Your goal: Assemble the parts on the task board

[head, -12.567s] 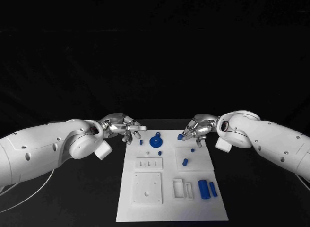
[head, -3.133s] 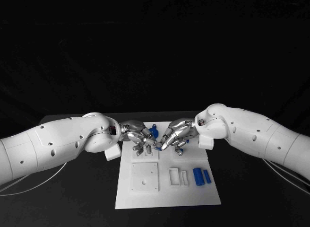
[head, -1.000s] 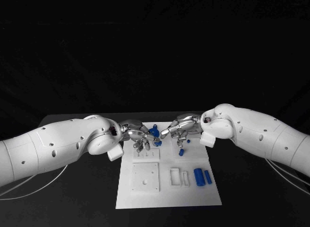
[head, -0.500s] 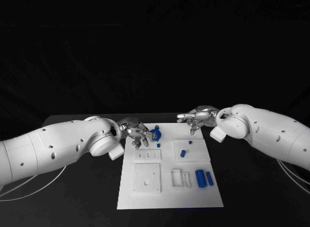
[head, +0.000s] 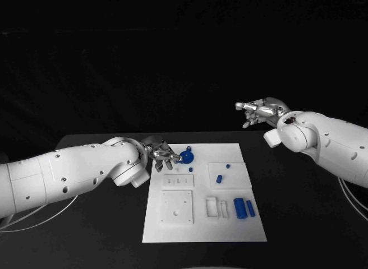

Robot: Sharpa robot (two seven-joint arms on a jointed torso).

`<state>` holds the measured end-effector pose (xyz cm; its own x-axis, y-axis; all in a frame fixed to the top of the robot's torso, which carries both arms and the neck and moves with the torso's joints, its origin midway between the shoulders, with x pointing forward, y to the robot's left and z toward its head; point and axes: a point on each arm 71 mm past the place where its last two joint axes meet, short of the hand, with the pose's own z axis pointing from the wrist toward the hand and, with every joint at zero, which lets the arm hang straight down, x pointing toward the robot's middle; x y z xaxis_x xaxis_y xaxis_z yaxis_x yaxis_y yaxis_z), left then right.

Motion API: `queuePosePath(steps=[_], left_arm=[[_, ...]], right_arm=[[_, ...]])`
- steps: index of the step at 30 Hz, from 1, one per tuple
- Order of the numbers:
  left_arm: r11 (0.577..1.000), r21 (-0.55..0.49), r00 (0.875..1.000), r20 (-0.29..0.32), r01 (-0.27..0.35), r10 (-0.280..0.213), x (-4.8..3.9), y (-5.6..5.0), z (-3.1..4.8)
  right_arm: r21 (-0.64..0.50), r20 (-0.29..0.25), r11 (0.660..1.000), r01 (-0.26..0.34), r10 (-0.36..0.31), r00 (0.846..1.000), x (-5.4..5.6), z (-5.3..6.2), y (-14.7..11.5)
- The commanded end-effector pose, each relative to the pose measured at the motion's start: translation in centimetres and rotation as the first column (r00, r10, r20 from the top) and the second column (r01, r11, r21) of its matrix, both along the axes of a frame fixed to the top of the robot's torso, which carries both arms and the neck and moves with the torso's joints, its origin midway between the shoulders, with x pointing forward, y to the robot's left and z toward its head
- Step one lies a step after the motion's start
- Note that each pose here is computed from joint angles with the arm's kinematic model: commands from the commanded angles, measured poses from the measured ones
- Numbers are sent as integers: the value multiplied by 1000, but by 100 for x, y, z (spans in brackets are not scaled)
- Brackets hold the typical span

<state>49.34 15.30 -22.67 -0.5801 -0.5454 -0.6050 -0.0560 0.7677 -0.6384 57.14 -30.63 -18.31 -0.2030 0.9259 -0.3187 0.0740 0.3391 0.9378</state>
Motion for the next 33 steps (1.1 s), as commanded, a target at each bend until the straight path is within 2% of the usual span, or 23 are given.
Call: queuePosePath(steps=[1,5,12,23,33], left_arm=[[992,92,994,67,-92,86,0,44,-39],[985,107,989,74,-133,126,-11,60,-129],[980,119,986,63,-159,152,-40,42,-252],[979,128,988,22,-158,156,-115,-76,-461],[981,134,990,-13,-138,141,-151,-169,-583]], right_arm=[[-17,144,997,80,-76,987,40,114,-42],[-9,179,995,96,-93,979,94,156,-13],[0,209,995,102,-100,973,164,161,83],[15,235,996,85,-86,968,242,147,272],[22,289,999,39,-43,956,272,165,394]])
